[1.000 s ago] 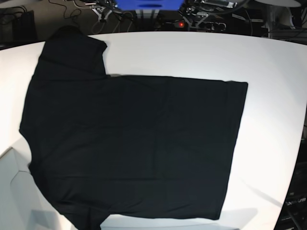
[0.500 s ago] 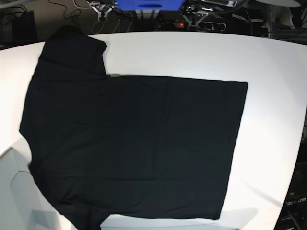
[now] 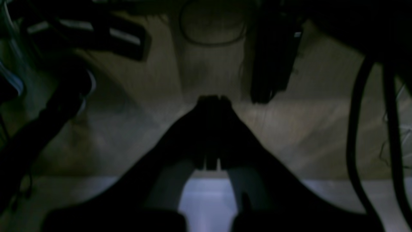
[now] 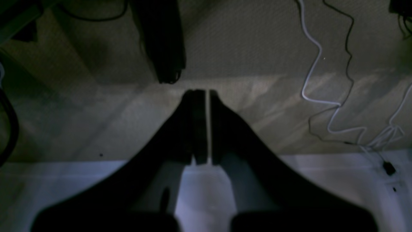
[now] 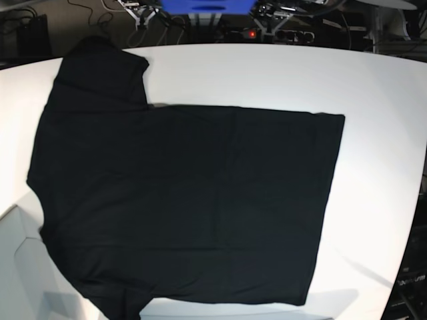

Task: Fold the T-shirt properly

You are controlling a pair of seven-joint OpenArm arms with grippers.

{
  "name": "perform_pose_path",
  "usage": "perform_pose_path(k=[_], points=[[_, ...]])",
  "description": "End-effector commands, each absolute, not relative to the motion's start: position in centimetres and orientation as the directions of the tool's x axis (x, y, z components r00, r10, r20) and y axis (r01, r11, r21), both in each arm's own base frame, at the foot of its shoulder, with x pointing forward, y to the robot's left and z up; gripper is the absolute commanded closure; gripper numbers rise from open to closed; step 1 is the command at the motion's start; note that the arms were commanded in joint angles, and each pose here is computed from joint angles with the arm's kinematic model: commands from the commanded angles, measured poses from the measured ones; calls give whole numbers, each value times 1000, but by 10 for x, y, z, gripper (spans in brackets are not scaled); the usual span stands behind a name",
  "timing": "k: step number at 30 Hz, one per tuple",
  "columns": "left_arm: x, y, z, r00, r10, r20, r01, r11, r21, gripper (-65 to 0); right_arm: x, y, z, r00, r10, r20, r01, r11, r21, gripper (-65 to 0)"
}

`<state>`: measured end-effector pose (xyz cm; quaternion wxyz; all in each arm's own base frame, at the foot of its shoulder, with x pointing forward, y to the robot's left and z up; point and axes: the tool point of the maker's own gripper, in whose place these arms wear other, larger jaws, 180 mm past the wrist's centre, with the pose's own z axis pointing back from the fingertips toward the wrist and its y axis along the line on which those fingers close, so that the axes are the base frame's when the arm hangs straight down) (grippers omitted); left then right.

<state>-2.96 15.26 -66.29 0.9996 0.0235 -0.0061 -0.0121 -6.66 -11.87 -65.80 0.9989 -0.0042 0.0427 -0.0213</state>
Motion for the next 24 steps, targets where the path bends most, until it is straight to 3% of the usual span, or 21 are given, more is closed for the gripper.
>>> perform_pose_path(k=[1,11,16,24], points=[[-40,169,-660,1000,-27,6,27,997,74,0,-79,-115,-655,995,-44,-94,45,999,5,0],[-73,211,-617,988,-47,144,30,993,116,0,-107,-121,-606,997,-44,62,44,999,-3,0],[-68,235,-575,967,23,253,-49,994,98,0,-113,-125,-562,988,-39,151,41,999,-10,0],[-41,241,-496,913,16,408,-27,999,20,0,-86,-143,-473,945,6,328,7,999,-38,0]])
